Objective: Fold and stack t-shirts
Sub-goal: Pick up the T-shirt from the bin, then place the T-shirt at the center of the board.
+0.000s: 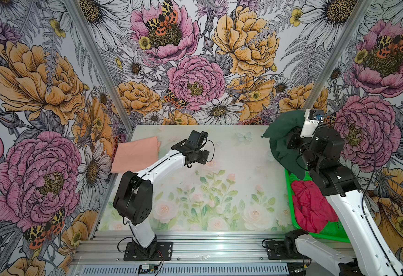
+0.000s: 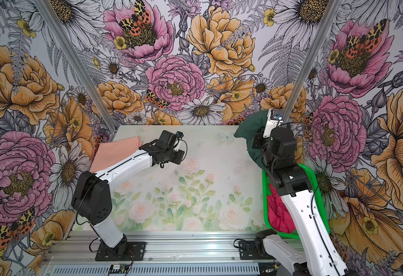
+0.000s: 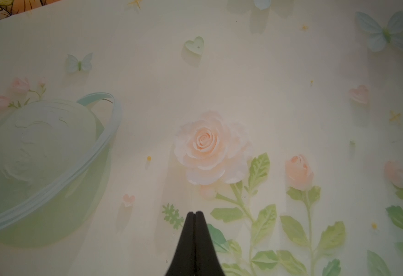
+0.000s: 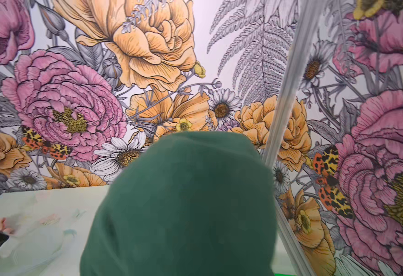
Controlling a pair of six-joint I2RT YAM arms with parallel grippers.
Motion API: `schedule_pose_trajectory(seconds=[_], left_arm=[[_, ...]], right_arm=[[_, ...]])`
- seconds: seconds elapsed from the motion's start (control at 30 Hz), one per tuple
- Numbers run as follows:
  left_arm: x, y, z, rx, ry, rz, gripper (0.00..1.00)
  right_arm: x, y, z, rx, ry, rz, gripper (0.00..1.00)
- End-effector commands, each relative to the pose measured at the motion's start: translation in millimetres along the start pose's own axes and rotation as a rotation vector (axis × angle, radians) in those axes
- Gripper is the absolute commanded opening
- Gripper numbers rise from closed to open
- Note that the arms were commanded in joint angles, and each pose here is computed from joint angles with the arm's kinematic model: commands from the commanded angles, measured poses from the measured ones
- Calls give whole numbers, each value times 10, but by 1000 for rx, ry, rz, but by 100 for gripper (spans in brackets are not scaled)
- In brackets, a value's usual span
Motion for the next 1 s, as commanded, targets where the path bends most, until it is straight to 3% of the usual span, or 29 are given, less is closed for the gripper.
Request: schedule_pose_trajectory(seconds=[0.0,0.27,0.4,0.5,0.6,0.73,0.87,0.97], left_arm=[[528,-64,-353,17,-242,33,0],[1143,42,-338,30,-379,28,0],[1205,-46,-266,17,-369,104,0],[1213,-29,-266,49,-374,100,0],[1152,8,-290,106,-371,78,0],[934,-8,-263,156,-323,79,0],[753,-40,-237,157,-280,76,0],[714,-67,-213,140,-275,57,0]], right_arm=[[217,277,-215,76,-43,-136,0],[883,881,-27,-38,58,-559,0],[1002,1006,66,-101,127,-650,0],[873,1131,160,-94,182,-668,0],[459,1422,373,-32,307,-681,0],[-405,2146,769,56,497,-788,0],[-1295,2750,890,74,524,-821,0],[-1830,2894,738,87,450,-719,25]])
Point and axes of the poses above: each gripper's point midway between its finger pads, its own x axis back along the fingers, its own y axis along the line the jaws close on, z = x × y, the point moved 3 cm from there along x, back along the fingers, and after that the axes turned 10 degrees about x, right-handed, at the moved point
